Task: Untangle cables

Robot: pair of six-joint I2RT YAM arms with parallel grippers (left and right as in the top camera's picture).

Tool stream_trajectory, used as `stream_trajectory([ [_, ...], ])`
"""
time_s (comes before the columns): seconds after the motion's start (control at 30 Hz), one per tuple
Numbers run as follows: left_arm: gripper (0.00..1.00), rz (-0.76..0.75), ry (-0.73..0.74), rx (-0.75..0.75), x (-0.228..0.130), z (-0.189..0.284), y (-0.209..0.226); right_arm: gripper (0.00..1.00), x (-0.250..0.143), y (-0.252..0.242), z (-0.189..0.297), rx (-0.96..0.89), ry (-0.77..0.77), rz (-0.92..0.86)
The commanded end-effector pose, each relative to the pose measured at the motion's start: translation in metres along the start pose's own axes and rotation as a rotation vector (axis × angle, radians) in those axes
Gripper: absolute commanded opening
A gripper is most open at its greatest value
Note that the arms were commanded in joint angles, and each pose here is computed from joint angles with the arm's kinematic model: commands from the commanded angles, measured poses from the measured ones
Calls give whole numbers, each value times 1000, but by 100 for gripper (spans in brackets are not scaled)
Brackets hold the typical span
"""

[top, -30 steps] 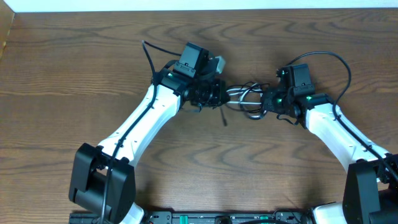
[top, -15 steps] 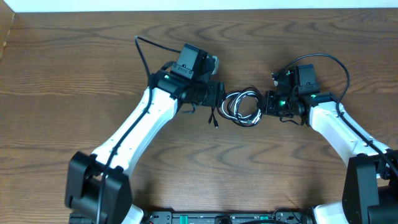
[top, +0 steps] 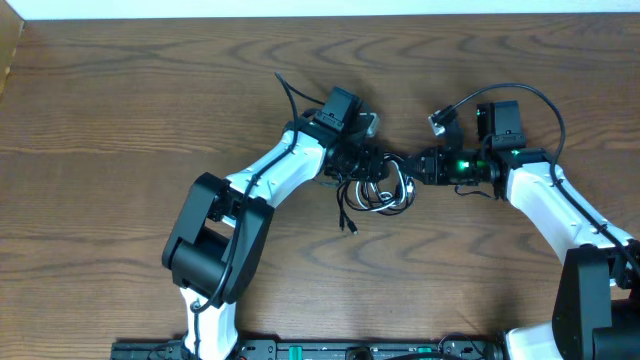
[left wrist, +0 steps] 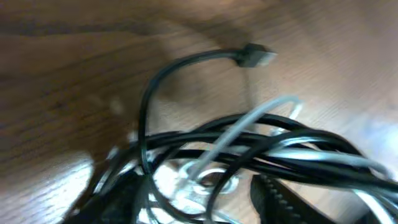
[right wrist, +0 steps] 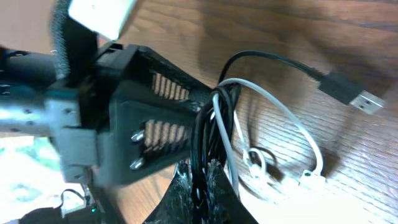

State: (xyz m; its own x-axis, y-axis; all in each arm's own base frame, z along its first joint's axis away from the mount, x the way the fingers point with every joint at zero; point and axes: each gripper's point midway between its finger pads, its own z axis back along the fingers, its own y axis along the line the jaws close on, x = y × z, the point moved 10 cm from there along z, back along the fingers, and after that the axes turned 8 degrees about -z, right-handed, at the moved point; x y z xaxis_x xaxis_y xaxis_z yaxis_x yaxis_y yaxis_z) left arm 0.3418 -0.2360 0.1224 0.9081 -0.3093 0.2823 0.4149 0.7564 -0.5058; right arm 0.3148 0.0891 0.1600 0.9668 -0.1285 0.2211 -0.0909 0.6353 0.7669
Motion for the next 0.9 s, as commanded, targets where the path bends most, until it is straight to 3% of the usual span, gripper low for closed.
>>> stream_trajectory([
  [0.0,42,9,-10,113,2,-7,9,1,3,4,1,69,6,-9],
  [0.17,36,-23,-31,278,0,-13,9,1,13,12,2,138,-32,-40],
  [0.2,30,-28,-34,296,0,-13,8,1,14,12,2,137,-36,-55],
  [0.23,13,-31,-39,326,0,-13,9,1,15,10,2,113,-52,-76],
  [0.27,8,-22,-47,350,0,-13,11,1,15,9,2,95,-58,-82],
  [0.4,7,10,-147,402,14,30,6,1,10,-26,6,-331,-169,-246],
  [0.53,7,-47,-275,216,15,102,-42,3,11,-34,9,-436,-209,-241],
  [0.6,8,-119,-343,72,10,139,-70,17,12,-31,8,-410,-184,-131],
  [0.7,7,-180,-413,-12,1,173,-92,58,10,-9,2,-131,-67,132],
  [0.87,7,-221,-467,-157,-3,205,-99,62,24,28,12,160,-40,221],
])
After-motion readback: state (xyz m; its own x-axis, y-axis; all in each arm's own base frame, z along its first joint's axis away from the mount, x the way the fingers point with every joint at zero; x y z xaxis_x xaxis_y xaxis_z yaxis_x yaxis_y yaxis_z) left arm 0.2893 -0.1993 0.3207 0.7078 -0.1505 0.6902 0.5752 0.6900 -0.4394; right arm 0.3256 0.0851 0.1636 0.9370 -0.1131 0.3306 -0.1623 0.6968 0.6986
